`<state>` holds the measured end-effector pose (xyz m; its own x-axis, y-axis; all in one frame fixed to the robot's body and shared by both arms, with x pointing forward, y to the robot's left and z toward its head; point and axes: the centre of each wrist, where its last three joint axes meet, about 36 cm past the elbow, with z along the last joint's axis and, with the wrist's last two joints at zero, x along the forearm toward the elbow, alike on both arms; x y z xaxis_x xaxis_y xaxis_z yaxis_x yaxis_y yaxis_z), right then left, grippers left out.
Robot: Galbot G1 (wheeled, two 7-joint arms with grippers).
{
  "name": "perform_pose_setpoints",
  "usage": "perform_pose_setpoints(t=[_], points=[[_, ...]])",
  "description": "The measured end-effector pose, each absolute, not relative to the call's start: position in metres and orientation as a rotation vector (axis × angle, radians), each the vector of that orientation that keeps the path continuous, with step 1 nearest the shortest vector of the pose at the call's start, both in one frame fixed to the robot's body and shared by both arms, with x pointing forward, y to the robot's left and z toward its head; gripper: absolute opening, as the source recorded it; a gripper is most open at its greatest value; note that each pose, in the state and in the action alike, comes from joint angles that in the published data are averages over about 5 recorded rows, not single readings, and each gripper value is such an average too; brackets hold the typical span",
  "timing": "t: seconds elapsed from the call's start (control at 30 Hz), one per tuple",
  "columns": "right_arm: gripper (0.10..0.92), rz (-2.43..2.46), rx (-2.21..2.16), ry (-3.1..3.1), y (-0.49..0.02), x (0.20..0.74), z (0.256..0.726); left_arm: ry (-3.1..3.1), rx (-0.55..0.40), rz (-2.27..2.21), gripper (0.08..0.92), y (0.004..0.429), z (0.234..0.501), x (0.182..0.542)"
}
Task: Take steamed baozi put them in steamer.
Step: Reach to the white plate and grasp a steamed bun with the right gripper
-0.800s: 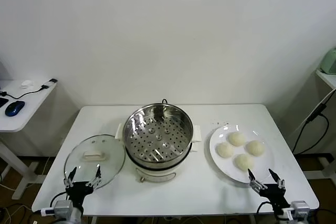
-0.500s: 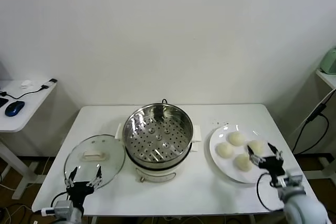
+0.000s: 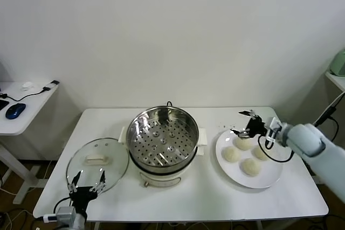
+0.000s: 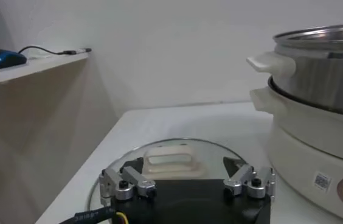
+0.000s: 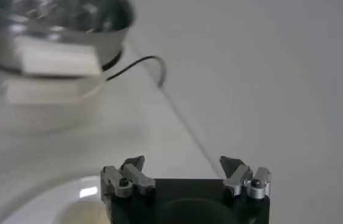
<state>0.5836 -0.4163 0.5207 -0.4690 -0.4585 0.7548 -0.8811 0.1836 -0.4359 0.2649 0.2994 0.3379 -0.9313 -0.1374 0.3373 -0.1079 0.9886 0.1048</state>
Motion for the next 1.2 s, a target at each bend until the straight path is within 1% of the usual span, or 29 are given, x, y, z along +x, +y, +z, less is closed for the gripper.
perform_pose_setpoints(t=[0.17,0.37,0.73,1.2], points=[[0.823,1.325,1.365,-1.747,-0.412,0.618,0.552,-2.784,0.18,-0.12,0.823,0.3,0.334,0.266],[0.823,1.367,1.367,-1.528,-0.406,0.643,0.563,-2.789,0.191,-0.119,0.823,0.304,0.334,0.267],[0.823,1.35,1.305,-1.332,-0.405,0.663,0.522,-2.779,0.198,-0.12,0.823,0.306,0.33,0.265],[0.823,1.334,1.245,-1.387,-0.39,0.685,0.475,-2.768,0.196,-0.123,0.823,0.305,0.324,0.263]])
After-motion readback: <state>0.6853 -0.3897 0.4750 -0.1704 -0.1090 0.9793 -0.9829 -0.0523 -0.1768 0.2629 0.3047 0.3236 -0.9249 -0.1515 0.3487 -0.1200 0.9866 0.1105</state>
